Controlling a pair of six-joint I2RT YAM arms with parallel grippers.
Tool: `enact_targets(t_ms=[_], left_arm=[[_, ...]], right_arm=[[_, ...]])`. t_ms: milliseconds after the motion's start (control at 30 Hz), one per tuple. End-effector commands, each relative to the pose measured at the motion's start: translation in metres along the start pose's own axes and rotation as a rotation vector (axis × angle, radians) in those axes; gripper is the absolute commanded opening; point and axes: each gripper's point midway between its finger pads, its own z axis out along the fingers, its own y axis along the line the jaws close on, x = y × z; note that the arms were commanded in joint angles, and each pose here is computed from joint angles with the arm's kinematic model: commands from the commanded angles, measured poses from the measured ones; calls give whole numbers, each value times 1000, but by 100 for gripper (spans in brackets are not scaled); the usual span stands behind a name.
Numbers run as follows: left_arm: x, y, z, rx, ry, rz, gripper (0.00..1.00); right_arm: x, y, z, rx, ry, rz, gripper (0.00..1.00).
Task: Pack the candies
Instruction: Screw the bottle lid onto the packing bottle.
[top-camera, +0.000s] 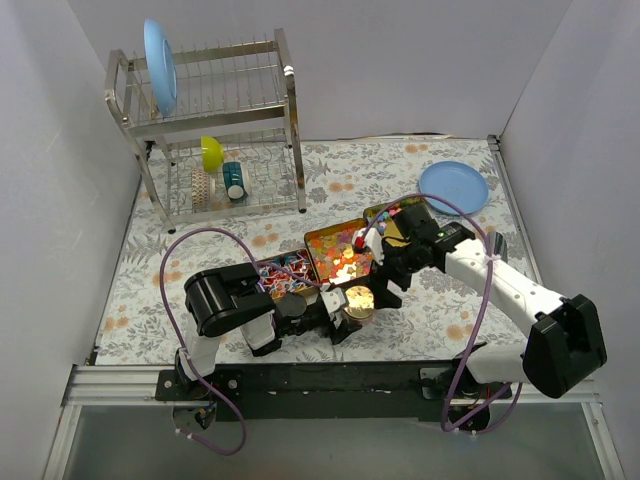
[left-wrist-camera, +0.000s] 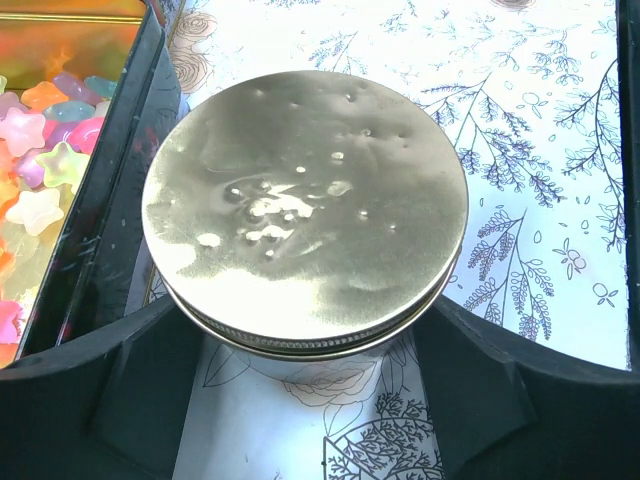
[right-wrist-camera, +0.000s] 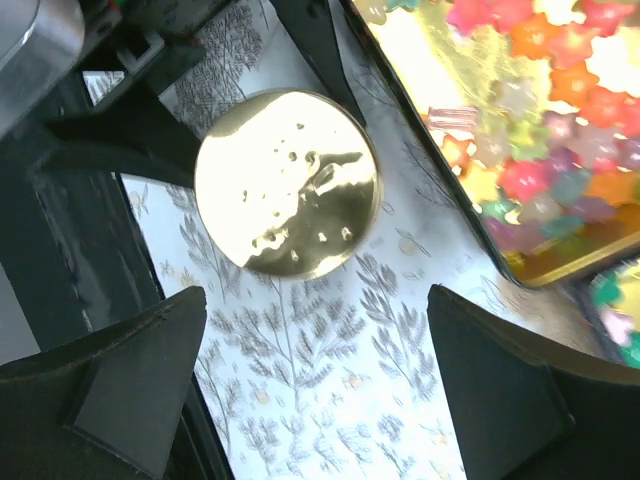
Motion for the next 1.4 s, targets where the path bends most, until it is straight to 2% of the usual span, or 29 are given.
enact_targets(t_ms=[0,233,367,467,533,633,1033,1367], left_arm=[[57,1,-18,-19,203,-31,0],[60,0,-17,-11,210,-33,0],[60,-1,-18,-6,212,-34,0],[60,-2,-18,-6,215,-29,0],[60,1,-19,-18,215,-25,0],[59,2,-19,-24,212,-21,0],[58,0,-19,-14,207,-31,0],[60,0,-18,-17,210,-34,0]], right_arm=[[-9,10,-29,-100,-40,-116,98],[-56,-4,-21,-135,-202,-608,98],[-56,-1,3,-212,-155,-877,98],[-41,13,11,-342,-122,-967,98],[-28,25,11,-450,-76,-946,98],[-17,31,18,-512,-22,-944,98],[-19,21,37,-475,-29,-948,98],[-5,15,46,-495,29,-933,98]])
